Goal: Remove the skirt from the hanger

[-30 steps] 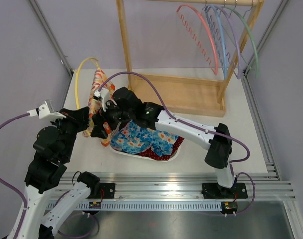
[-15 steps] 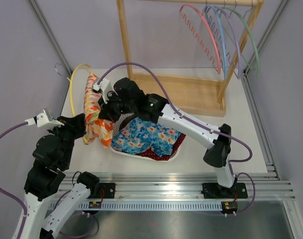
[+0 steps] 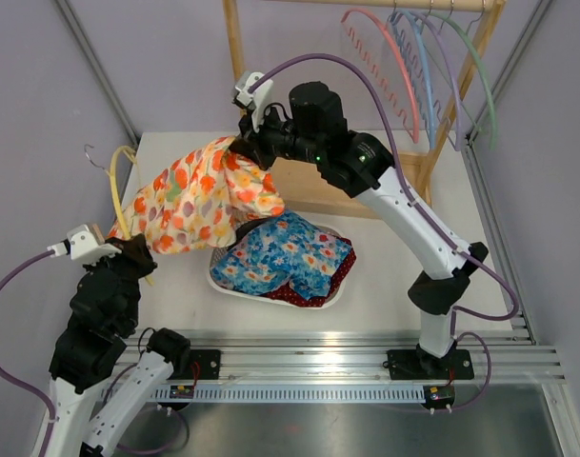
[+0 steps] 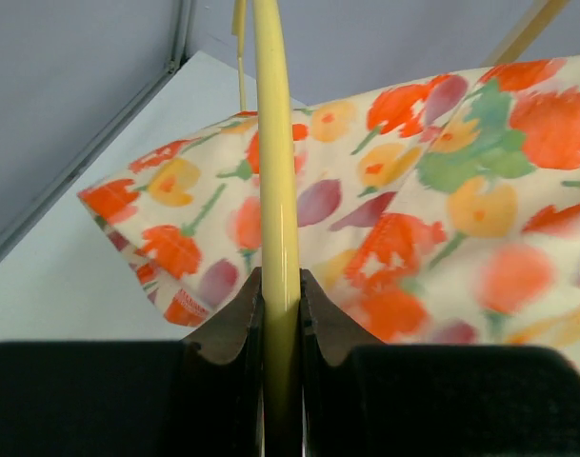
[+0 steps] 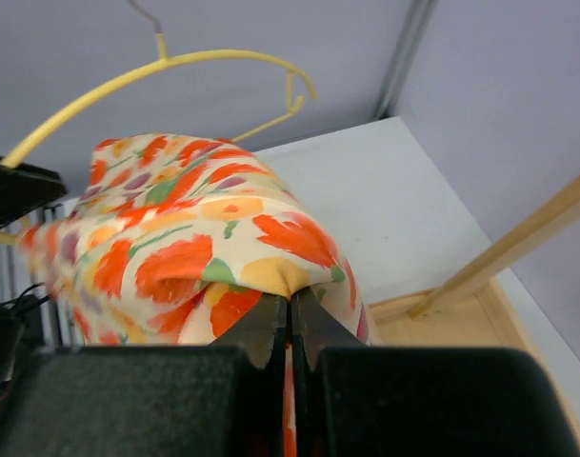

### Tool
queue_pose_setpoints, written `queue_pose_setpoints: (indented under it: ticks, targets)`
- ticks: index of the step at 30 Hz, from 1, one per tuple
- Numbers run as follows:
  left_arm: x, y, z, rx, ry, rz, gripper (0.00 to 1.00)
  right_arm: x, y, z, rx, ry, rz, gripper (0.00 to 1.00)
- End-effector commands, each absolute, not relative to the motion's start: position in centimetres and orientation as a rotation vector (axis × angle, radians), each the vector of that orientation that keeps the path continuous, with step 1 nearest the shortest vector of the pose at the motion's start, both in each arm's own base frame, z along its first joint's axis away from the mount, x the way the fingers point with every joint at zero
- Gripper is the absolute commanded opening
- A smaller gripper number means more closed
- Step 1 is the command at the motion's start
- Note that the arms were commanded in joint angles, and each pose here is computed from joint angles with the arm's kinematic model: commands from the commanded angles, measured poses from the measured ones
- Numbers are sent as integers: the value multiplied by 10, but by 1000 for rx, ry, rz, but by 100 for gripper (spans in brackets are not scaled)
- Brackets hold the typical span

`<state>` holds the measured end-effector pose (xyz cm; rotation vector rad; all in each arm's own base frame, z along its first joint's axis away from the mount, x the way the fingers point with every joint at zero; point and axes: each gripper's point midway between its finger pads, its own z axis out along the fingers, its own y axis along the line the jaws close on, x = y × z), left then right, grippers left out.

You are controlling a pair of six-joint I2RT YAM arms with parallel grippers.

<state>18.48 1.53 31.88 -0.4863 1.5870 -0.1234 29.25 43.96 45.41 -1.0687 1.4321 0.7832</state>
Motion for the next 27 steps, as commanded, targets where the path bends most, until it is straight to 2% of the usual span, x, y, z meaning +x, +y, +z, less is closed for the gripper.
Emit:
queue_pose_setpoints:
  ticks: [1,12,15,19,21,25,27]
  targets:
    - [178,35,327,-538,1522,-47,0,318,420,484,-975,1368,682,0]
    - [154,50,359,-542,1458,-48,0,347,474,420,-999,1462,730,0]
    - [150,48,366,-510,1453,-68,0,355,493,383,-1017,1516,693,0]
    - [145,37,387,-440,1424,-138,0,362,512,305,-1101,1646,684,0]
    - [147,30,393,-398,1433,-159,0,352,516,284,-1179,1674,718,0]
    - [148,24,407,-334,1421,-160,0,322,514,283,-1346,1626,815,24]
    - [150,20,411,-303,1417,-170,0,309,508,292,-1414,1580,843,48]
